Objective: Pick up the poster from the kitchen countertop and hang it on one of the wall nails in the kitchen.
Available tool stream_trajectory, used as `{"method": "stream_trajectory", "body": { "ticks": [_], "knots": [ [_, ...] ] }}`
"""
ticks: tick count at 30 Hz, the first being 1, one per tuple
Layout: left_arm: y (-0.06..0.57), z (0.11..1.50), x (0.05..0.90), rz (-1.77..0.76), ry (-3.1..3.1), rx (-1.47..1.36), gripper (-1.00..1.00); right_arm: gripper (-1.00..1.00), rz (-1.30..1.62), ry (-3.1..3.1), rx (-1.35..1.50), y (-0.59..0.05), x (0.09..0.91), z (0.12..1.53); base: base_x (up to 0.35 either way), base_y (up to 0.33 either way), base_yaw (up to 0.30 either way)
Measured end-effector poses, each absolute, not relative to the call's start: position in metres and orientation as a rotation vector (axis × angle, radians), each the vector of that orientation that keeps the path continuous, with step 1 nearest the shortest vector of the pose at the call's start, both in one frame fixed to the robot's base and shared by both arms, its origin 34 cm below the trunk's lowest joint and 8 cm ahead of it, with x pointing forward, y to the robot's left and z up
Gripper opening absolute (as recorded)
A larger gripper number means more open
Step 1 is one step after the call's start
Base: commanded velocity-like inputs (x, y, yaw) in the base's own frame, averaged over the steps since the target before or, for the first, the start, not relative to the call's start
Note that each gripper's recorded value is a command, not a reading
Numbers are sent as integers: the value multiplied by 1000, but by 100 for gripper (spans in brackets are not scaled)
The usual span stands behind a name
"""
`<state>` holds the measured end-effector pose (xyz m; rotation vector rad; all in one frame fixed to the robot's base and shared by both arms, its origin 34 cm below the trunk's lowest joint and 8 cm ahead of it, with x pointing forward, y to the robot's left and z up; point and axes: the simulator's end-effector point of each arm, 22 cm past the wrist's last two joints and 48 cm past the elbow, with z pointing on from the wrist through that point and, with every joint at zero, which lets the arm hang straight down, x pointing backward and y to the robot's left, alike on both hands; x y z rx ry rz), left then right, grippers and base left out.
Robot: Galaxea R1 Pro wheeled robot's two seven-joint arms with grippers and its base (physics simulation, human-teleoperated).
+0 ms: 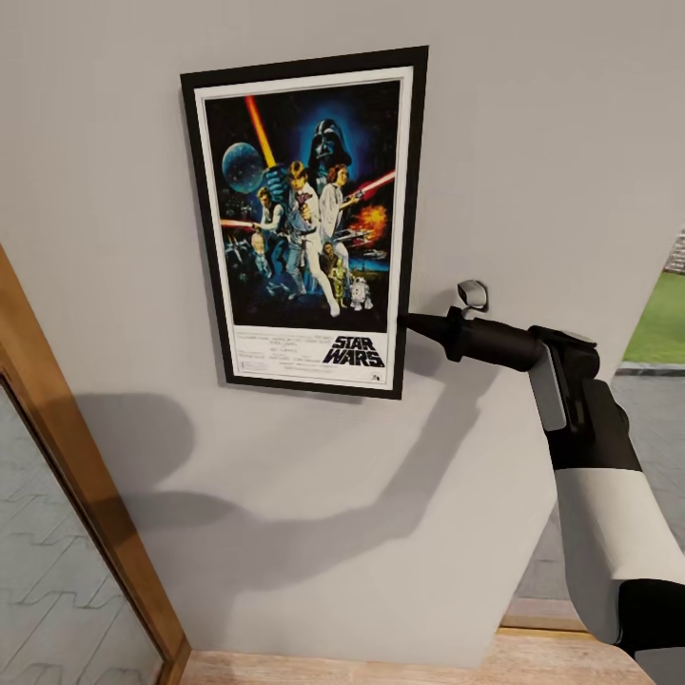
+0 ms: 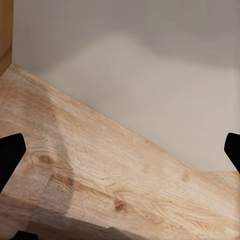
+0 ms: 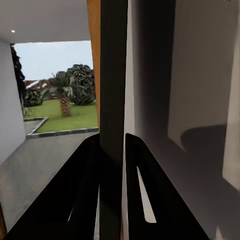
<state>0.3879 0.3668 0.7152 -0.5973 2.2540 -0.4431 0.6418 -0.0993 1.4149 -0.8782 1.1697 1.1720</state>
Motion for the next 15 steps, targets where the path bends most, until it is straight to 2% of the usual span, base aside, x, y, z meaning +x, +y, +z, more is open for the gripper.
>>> {"method": "stream_trajectory", "body": {
  "ticks": [2, 3, 4, 6, 7, 8, 15],
  "knots": [
    [367, 715, 388, -443, 2254, -597, 100, -100, 1171, 1170, -878, -100, 642, 1415, 189, 0, 0],
    [367, 716, 388, -444, 2253, -596, 100, -100, 1254, 1017, -1042, -68, 584, 1438, 254, 0, 0],
    [367, 716, 388, -443, 2253, -596, 100, -100, 1251, 1030, -1023, -92, 597, 1428, 237, 0, 0],
    [367, 715, 388, -443, 2254, -597, 100, -100, 1249, 1037, -1019, -97, 603, 1420, 134, 0, 0],
    [367, 715, 388, -443, 2254, -597, 100, 100, 1248, 1038, -1019, -98, 604, 1420, 84, 0, 0],
    [367, 716, 388, -443, 2253, -597, 100, 100, 1195, 1138, -917, -101, 630, 1417, 43, 0, 0],
    [367, 716, 388, -443, 2253, -597, 100, 100, 1215, 1140, -926, -103, 627, 1417, 15, 0, 0]
  ]
}}
